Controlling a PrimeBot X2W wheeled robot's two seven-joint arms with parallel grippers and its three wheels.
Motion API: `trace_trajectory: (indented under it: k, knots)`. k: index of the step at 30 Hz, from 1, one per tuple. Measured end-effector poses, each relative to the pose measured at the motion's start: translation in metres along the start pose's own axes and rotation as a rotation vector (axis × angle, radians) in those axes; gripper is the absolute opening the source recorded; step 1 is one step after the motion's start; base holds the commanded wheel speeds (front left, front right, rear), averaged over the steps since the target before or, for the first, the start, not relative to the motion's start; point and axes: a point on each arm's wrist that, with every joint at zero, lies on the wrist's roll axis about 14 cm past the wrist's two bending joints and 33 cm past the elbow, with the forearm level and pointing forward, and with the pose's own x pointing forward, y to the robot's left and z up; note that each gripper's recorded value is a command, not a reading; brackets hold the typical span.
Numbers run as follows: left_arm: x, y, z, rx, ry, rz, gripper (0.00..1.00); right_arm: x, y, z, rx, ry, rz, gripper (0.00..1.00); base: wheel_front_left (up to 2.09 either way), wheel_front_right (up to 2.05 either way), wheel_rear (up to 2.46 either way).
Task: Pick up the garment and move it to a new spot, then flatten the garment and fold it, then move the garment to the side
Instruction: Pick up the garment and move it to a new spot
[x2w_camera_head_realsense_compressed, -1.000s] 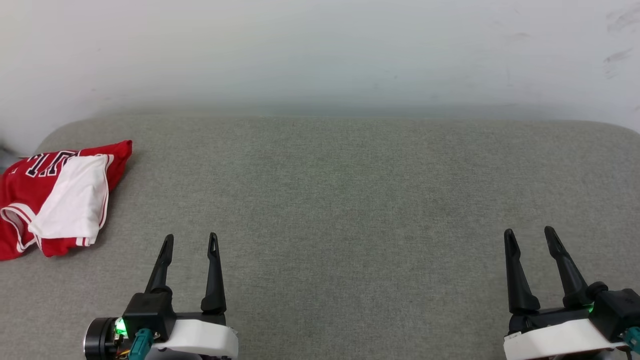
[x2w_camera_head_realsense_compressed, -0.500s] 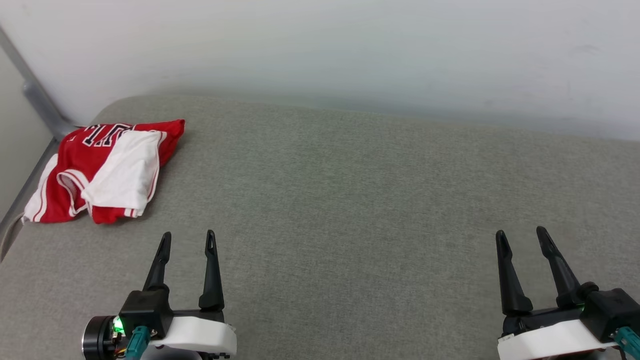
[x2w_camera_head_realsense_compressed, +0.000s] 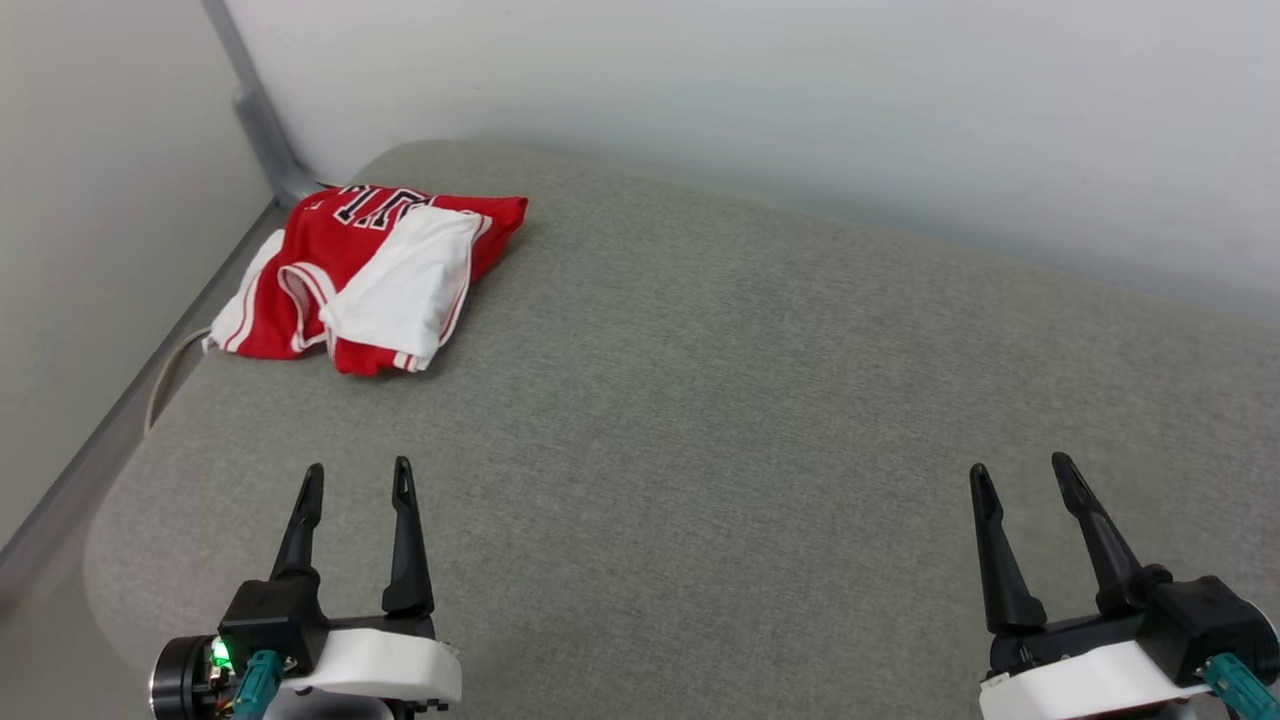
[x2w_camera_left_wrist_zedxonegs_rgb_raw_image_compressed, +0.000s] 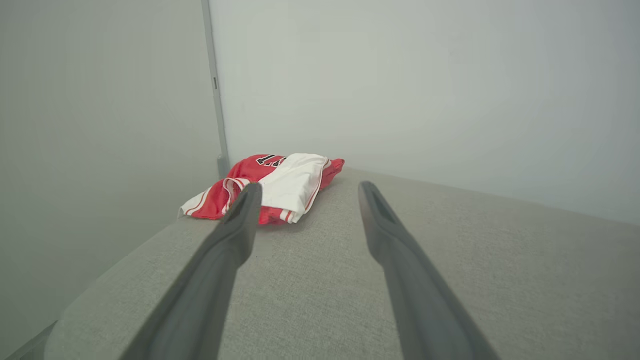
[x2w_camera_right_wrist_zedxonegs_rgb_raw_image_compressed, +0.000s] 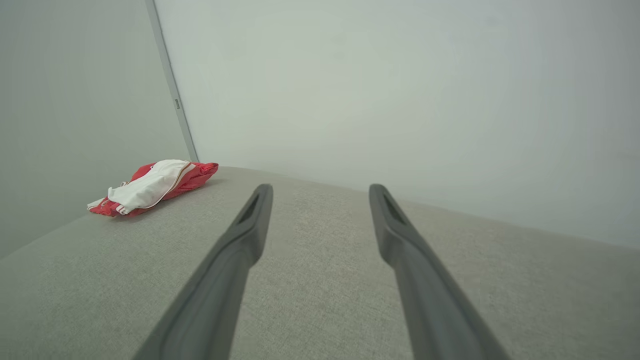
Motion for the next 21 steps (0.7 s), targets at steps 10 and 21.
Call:
trace_trajectory:
  k: [10,21]
  knots:
    - [-0.021,0.044,0.006,0.013,-0.003,0.136,1.0,0.02,0.042,-0.009,0.012,0.013,0.134,1.0,0.0,0.0,0.0]
    - [-0.038,0.07,0.006,0.018,0.009,0.229,1.0,0.028,0.07,-0.018,0.029,0.031,0.219,1.0,0.0,0.0,0.0]
